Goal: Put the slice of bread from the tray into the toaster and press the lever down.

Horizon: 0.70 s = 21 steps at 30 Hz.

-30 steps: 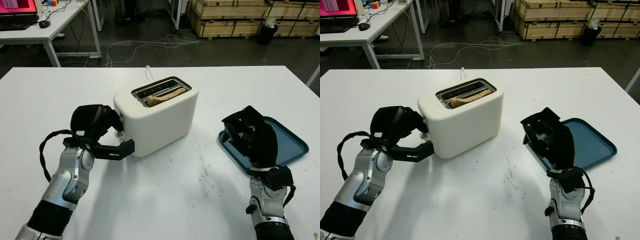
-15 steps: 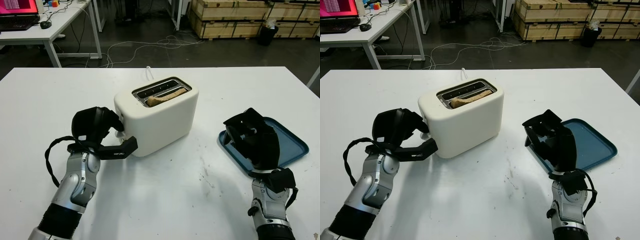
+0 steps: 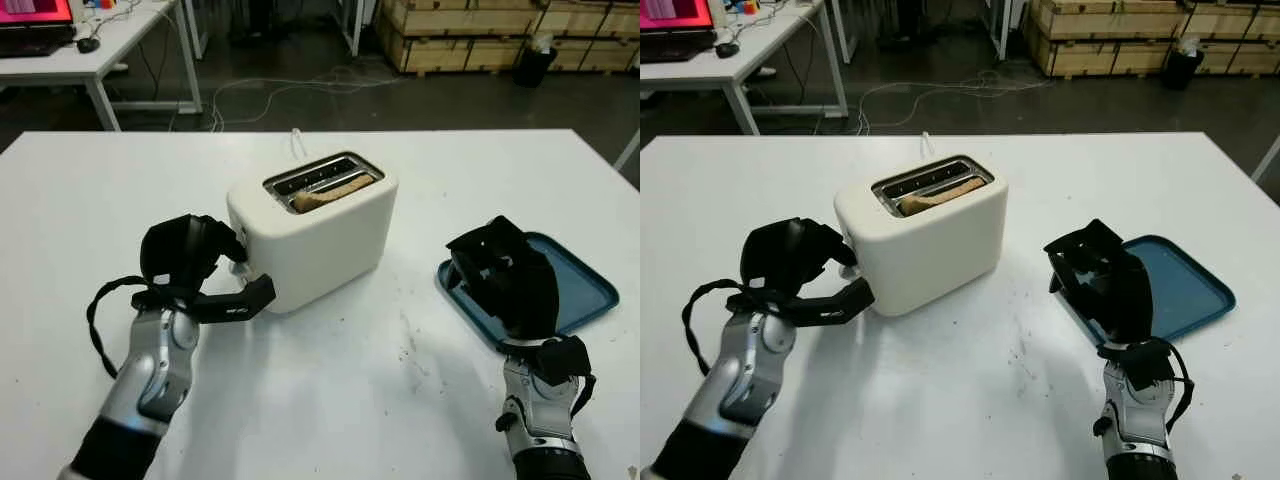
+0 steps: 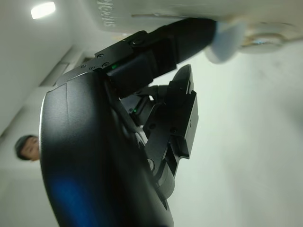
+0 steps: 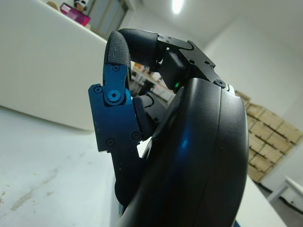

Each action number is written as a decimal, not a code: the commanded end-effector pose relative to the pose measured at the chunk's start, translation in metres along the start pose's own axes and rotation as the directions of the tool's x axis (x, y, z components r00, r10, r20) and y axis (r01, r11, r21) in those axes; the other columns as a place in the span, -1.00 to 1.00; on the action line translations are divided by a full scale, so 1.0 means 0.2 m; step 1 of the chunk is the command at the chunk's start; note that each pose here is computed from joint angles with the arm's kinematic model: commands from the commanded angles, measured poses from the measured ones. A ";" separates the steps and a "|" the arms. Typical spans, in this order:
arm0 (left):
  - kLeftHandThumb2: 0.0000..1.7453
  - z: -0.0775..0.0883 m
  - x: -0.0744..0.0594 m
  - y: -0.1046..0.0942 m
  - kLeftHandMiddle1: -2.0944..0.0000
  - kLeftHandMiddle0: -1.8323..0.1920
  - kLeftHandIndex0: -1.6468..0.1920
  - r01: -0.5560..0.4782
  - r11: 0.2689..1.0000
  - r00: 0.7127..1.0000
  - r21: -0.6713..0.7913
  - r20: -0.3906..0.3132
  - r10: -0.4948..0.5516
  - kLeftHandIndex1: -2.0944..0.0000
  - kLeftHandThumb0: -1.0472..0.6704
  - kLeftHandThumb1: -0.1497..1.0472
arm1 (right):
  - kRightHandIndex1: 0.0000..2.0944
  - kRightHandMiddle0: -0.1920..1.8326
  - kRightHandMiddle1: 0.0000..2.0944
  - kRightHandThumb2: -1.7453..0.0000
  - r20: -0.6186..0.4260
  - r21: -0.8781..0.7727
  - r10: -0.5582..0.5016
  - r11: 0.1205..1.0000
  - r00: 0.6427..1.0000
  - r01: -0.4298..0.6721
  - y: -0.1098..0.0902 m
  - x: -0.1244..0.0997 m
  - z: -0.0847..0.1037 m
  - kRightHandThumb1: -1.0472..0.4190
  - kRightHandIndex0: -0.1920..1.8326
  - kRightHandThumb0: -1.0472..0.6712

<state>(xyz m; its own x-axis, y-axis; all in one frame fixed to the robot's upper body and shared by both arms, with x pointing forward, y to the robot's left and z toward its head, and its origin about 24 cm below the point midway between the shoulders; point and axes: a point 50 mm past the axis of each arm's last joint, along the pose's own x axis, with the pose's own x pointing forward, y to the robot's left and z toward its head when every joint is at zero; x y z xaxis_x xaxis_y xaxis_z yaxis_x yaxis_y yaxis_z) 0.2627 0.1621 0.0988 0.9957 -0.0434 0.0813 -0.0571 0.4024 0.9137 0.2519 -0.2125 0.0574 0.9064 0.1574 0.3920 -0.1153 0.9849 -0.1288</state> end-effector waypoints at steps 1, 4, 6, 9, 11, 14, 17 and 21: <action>-0.72 0.13 -0.04 -0.07 -0.52 -0.01 -0.32 0.143 0.985 0.985 -0.095 0.111 -0.132 0.99 0.35 0.79 | 0.67 -0.19 0.67 0.67 0.009 -0.032 0.010 0.999 1.000 -0.010 -0.02 0.05 0.03 -0.83 0.12 -0.25; -0.69 0.15 -0.05 0.02 -0.60 -0.08 -0.37 0.048 0.987 0.991 -0.152 0.131 -0.028 0.97 0.34 0.79 | 0.67 -0.20 0.67 0.69 -0.001 -0.023 0.011 1.000 1.000 -0.011 -0.03 0.06 0.04 -0.83 0.12 -0.26; -0.67 0.16 -0.06 0.06 -0.65 -0.11 -0.38 -0.004 0.983 0.990 -0.185 0.138 0.030 0.96 0.34 0.79 | 0.67 -0.21 0.67 0.70 -0.014 -0.012 0.018 1.000 1.000 -0.018 -0.04 0.07 0.04 -0.83 0.12 -0.28; -0.66 0.17 -0.06 0.12 -0.66 -0.17 -0.42 -0.060 0.969 0.984 -0.241 0.151 0.099 0.95 0.38 0.79 | 0.67 -0.22 0.67 0.69 -0.027 0.007 0.037 0.999 0.999 -0.037 -0.05 0.09 0.05 -0.83 0.12 -0.28; -0.58 0.17 -0.06 0.15 -0.67 -0.20 -0.44 -0.082 0.958 0.981 -0.274 0.147 0.126 0.94 0.36 0.79 | 0.67 -0.22 0.65 0.68 -0.027 0.009 0.043 0.999 0.999 -0.042 -0.06 0.11 0.05 -0.83 0.12 -0.29; -0.52 0.16 -0.06 0.20 -0.67 -0.20 -0.51 -0.117 0.956 0.978 -0.267 0.138 0.159 0.90 0.34 0.78 | 0.67 -0.19 0.61 0.67 -0.031 0.004 0.039 0.999 0.999 -0.038 -0.09 0.14 0.06 -0.83 0.13 -0.28; -0.60 0.13 -0.06 0.26 -0.67 -0.17 -0.60 -0.125 0.967 0.977 -0.224 0.139 0.159 0.81 0.34 0.79 | 0.67 -0.19 0.59 0.66 -0.033 -0.019 0.042 0.999 0.999 -0.042 -0.13 0.17 0.08 -0.83 0.10 -0.28; -0.68 0.08 -0.06 0.36 -0.67 -0.10 -0.21 -0.090 0.985 0.982 -0.150 0.152 0.113 -0.22 0.30 0.79 | 0.67 -0.17 0.45 0.63 -0.012 -0.121 0.071 0.990 0.997 -0.072 -0.20 0.23 0.14 -0.83 0.09 -0.31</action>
<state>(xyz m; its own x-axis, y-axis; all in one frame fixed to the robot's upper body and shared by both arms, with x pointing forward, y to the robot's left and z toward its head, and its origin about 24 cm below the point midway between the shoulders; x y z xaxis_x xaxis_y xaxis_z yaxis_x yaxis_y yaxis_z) 0.2462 0.1857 0.1493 0.9842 -0.0476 0.1707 -0.1178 0.5438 0.8309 0.2810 -0.2373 0.0968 0.9073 0.2157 0.3609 -0.1395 0.9642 -0.2256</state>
